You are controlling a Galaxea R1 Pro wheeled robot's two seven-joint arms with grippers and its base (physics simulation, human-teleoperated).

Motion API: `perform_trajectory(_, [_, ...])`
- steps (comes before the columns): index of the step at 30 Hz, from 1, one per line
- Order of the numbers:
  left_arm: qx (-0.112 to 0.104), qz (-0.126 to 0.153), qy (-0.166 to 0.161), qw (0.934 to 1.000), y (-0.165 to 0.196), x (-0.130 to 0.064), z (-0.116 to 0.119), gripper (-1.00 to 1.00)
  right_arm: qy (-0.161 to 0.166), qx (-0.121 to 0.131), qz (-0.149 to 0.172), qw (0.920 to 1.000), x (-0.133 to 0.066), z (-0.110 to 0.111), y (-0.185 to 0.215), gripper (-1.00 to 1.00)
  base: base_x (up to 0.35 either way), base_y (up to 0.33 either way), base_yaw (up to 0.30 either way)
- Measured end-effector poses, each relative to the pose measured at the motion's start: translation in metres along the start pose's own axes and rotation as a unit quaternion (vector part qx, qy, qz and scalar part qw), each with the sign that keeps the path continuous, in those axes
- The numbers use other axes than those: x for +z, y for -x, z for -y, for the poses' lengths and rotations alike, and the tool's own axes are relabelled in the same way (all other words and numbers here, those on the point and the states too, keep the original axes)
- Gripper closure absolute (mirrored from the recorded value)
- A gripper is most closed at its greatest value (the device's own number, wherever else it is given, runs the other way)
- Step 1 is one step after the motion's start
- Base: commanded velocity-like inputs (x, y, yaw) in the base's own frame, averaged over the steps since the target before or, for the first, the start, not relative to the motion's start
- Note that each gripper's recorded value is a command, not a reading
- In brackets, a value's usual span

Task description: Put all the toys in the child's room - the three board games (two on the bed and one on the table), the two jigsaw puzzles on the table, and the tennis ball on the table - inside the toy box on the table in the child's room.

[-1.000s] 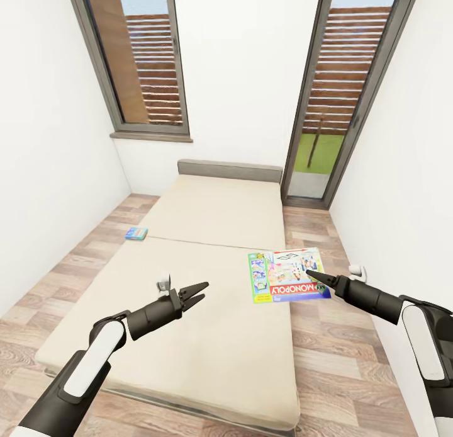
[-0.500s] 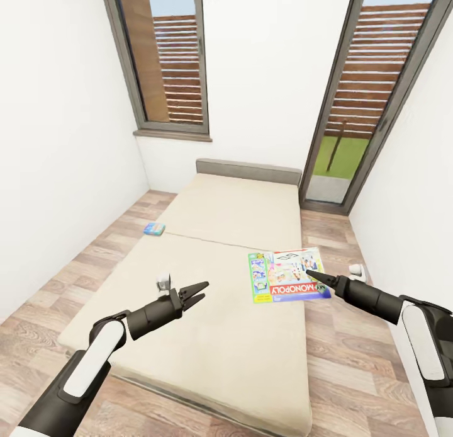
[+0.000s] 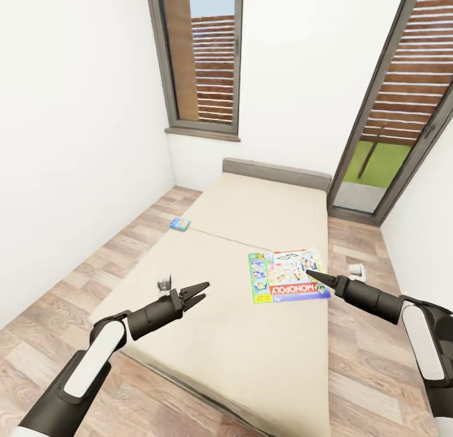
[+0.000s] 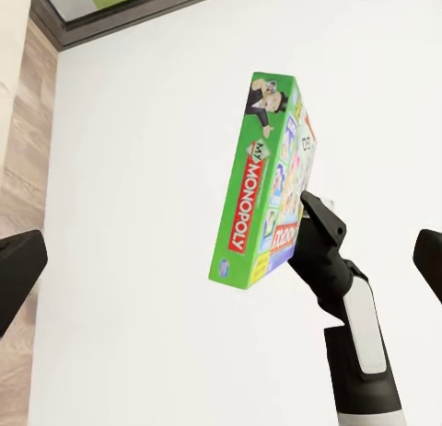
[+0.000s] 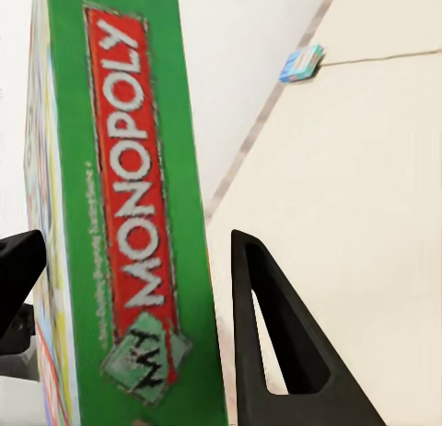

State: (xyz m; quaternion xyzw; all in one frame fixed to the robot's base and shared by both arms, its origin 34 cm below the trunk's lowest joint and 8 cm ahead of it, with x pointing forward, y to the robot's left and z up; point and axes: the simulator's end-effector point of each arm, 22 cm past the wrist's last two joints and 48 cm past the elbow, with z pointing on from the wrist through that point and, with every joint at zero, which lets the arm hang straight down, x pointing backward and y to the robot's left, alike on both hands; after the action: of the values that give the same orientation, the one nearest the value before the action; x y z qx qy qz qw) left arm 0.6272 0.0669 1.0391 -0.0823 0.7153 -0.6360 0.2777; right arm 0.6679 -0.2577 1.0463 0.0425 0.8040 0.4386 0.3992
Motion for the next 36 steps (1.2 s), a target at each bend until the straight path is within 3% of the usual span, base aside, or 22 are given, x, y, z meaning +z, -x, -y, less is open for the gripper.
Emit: perform_trajectory(36, [-0.001,0.0,0.001,1.0,0.0002,-0.0002,-0.0008,-1.0,0.0,0.0,0.0,1.0,0.0,0.0002,0.0,1.0,0.0,0.0,0.285])
